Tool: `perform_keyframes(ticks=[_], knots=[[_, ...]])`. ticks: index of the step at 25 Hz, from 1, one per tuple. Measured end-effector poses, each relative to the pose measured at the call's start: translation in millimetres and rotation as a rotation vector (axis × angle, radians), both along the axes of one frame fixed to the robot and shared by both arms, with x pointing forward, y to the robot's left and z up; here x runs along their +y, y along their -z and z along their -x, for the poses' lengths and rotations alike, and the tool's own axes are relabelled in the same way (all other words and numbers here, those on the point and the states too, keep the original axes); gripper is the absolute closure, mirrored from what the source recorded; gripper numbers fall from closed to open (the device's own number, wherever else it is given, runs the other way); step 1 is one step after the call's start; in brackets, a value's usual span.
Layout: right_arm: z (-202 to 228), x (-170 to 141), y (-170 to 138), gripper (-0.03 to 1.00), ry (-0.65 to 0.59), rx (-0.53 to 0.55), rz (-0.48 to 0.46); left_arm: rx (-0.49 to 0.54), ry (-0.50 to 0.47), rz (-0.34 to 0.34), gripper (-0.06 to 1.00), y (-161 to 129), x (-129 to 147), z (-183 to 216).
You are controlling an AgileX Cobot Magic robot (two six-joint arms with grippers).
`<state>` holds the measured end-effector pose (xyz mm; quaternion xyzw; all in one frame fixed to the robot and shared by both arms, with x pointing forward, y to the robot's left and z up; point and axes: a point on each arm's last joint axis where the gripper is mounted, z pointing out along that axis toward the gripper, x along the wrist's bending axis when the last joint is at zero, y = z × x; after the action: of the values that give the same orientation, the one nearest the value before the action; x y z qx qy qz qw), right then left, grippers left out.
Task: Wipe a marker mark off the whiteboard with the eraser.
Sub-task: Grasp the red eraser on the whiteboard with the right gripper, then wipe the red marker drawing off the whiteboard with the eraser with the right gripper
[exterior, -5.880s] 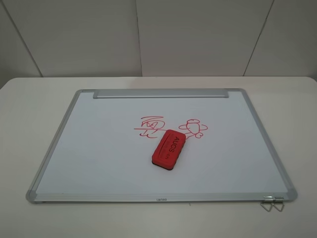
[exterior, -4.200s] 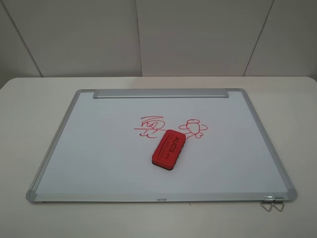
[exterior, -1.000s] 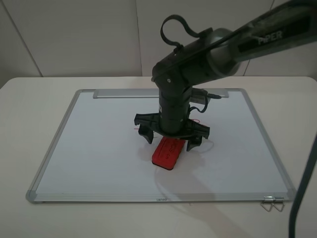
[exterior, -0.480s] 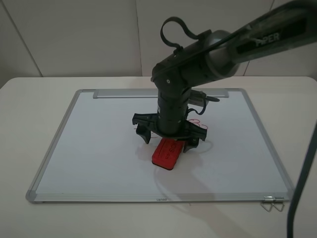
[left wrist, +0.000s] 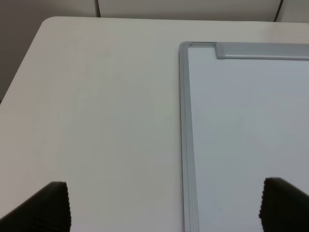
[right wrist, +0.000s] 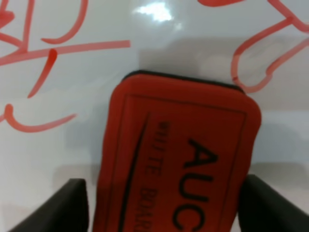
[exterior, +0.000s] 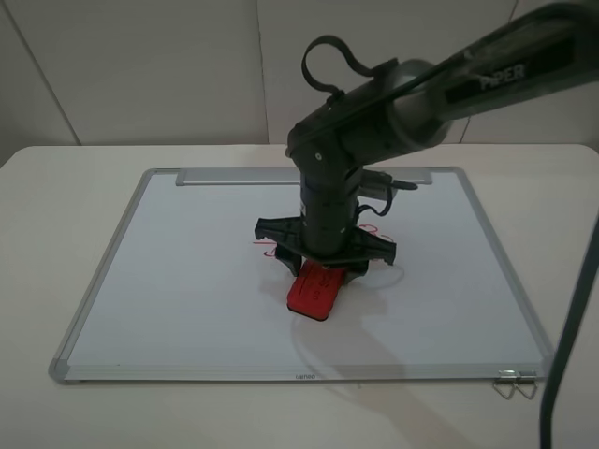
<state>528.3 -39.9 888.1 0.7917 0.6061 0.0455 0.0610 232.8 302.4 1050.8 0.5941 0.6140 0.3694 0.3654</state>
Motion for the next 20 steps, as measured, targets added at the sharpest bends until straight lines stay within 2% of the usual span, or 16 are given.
perform_keyframes(ticks=[1, 14, 17, 20], knots=[[0, 0, 1, 0.47, 0.0, 0.004, 0.005, 0.0, 0.0, 0.0, 0.16, 0, 0, 0], [-1, 0, 5, 0.47, -0.011, 0.024, 0.031, 0.0, 0.0, 0.0, 0.16, 0, 0, 0], [-1, 0, 1, 0.47, -0.109, 0.025, 0.042, 0.0, 0.0, 0.0, 0.16, 0, 0, 0], [-2, 0, -6, 0.47, -0.328, 0.065, 0.099, 0.0, 0.0, 0.0, 0.16, 0, 0, 0]])
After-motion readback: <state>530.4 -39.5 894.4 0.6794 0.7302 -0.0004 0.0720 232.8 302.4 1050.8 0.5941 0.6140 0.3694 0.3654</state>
